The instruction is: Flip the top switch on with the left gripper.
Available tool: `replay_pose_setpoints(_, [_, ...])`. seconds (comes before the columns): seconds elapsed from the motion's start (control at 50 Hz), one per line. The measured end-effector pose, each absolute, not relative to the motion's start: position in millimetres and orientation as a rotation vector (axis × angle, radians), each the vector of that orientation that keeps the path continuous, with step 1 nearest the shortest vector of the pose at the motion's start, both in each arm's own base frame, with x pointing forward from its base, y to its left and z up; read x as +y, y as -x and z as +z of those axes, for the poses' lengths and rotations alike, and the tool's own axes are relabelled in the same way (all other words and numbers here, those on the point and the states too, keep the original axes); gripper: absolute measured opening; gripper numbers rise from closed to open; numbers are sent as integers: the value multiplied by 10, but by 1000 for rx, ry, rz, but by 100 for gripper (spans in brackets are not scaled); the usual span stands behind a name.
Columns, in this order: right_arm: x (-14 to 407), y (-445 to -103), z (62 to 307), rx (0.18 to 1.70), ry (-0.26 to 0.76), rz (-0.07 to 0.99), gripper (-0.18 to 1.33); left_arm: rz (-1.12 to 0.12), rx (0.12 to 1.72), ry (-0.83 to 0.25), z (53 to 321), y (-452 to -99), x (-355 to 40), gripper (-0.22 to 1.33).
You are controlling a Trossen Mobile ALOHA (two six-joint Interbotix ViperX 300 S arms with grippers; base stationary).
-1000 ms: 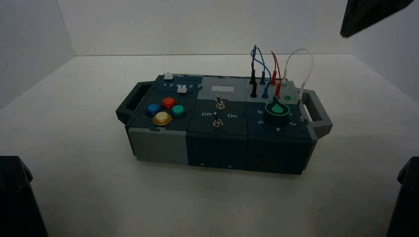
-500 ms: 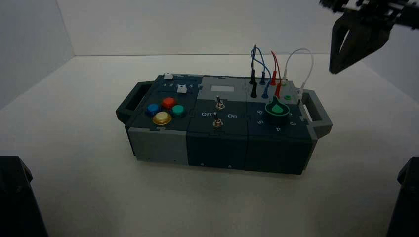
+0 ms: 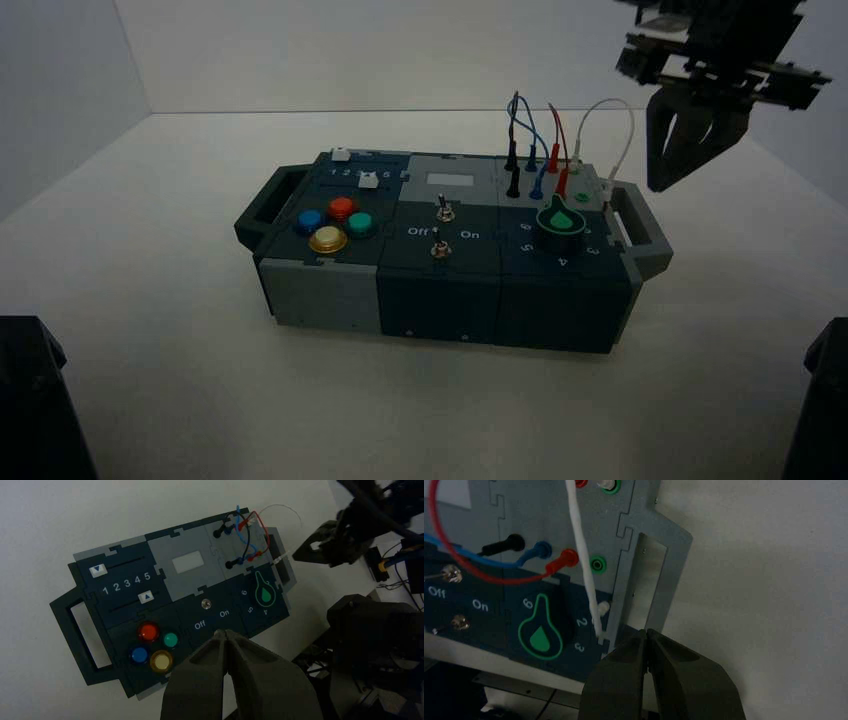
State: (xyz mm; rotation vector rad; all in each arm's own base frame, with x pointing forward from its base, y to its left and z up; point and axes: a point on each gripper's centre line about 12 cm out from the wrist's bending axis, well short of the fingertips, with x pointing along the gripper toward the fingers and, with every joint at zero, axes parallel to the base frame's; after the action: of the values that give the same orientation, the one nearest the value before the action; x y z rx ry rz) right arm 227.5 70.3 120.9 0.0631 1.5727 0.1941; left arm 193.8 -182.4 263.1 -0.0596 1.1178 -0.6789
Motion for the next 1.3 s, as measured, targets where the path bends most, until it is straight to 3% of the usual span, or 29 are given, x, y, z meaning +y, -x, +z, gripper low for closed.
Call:
replay_pose_setpoints(0.4, [865,-2327,965,1604,-44,204,-14,-659,1130,92,2632,-1937,-1827,-17])
replay_pose_setpoints(1.0, [838,-2385,808,1541,-26,170,-15,-630,1152,142,2651,-1950,-1840,-17])
replay_pose_setpoints(1.14, [832,-2429,775,1526,-37,157,-15,-607,1192,172,2563,-1911,-1828,-17])
replay_pose_setpoints(1.3, [841,-2485,738,1512,-36,154,-16,-550,1258,199,2278,-1848,-1775,-17])
